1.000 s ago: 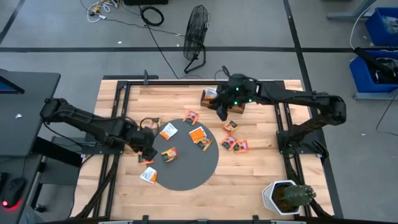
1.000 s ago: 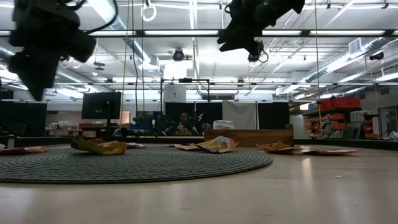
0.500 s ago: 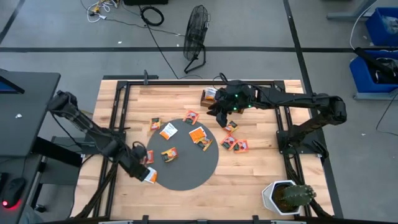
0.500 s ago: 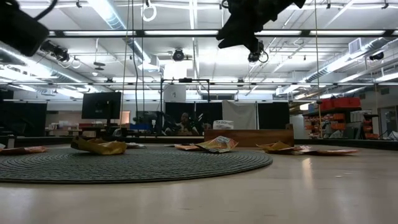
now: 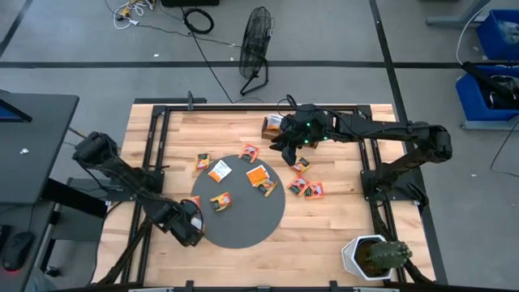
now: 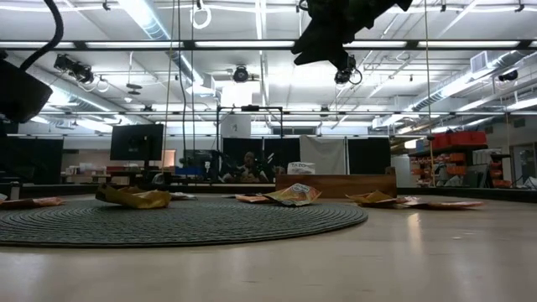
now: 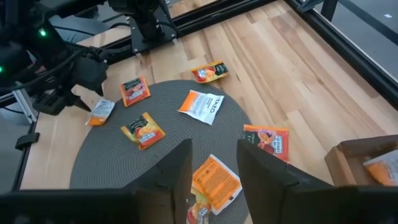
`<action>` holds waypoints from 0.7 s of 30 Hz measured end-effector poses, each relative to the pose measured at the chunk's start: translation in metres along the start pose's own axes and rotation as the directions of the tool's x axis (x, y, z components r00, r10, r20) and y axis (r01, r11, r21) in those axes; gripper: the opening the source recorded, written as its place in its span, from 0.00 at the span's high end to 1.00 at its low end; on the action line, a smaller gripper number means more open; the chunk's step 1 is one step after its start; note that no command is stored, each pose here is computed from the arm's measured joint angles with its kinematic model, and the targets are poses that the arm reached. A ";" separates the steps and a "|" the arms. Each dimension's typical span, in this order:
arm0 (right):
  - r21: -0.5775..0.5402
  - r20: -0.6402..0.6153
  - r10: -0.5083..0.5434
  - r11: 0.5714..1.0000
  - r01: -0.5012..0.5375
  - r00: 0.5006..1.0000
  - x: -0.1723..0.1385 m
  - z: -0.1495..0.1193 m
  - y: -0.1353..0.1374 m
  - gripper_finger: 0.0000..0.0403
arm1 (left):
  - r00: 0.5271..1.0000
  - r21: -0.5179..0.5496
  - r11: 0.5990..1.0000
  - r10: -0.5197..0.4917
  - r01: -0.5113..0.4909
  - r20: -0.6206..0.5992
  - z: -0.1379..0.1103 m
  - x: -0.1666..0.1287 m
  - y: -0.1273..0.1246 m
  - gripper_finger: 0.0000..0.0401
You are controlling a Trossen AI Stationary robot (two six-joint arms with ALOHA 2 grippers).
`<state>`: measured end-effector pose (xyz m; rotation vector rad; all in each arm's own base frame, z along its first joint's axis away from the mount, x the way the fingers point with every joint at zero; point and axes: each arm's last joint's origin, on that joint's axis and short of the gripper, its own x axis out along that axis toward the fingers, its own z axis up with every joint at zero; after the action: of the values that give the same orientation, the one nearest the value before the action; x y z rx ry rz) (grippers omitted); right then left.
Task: Pick & Place Tea
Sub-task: Put the white tea bag into the left section of the wooden organizer
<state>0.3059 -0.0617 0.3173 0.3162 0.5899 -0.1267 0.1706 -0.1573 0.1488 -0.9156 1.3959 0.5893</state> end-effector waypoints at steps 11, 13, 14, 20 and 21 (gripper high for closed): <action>0.013 0.000 0.000 1.000 0.000 1.000 0.000 0.000 0.000 0.67 | 0.999 0.026 0.999 0.030 -0.031 0.040 0.001 0.013 -0.004 0.45; 0.013 0.000 0.000 1.000 0.000 1.000 0.000 0.000 0.000 0.67 | 0.998 0.033 0.999 0.036 -0.037 0.042 0.001 0.014 -0.004 0.47; 0.013 0.000 0.000 1.000 0.000 1.000 0.000 0.000 0.000 0.67 | 0.998 0.047 0.998 0.036 -0.038 0.042 0.001 0.014 -0.003 0.48; 0.013 0.000 0.000 1.000 0.000 1.000 0.000 0.000 0.000 0.67 | 0.998 0.062 0.997 0.050 -0.053 0.045 0.001 0.015 -0.002 0.60; 0.013 0.000 0.000 1.000 0.000 1.000 0.000 0.000 0.000 0.67 | 0.997 0.063 0.996 0.052 -0.055 0.048 0.000 0.015 -0.001 0.63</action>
<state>0.3060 -0.0615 0.3172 0.3291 0.5893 -0.1309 0.1737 -0.1602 0.1345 -0.8102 1.3930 0.5993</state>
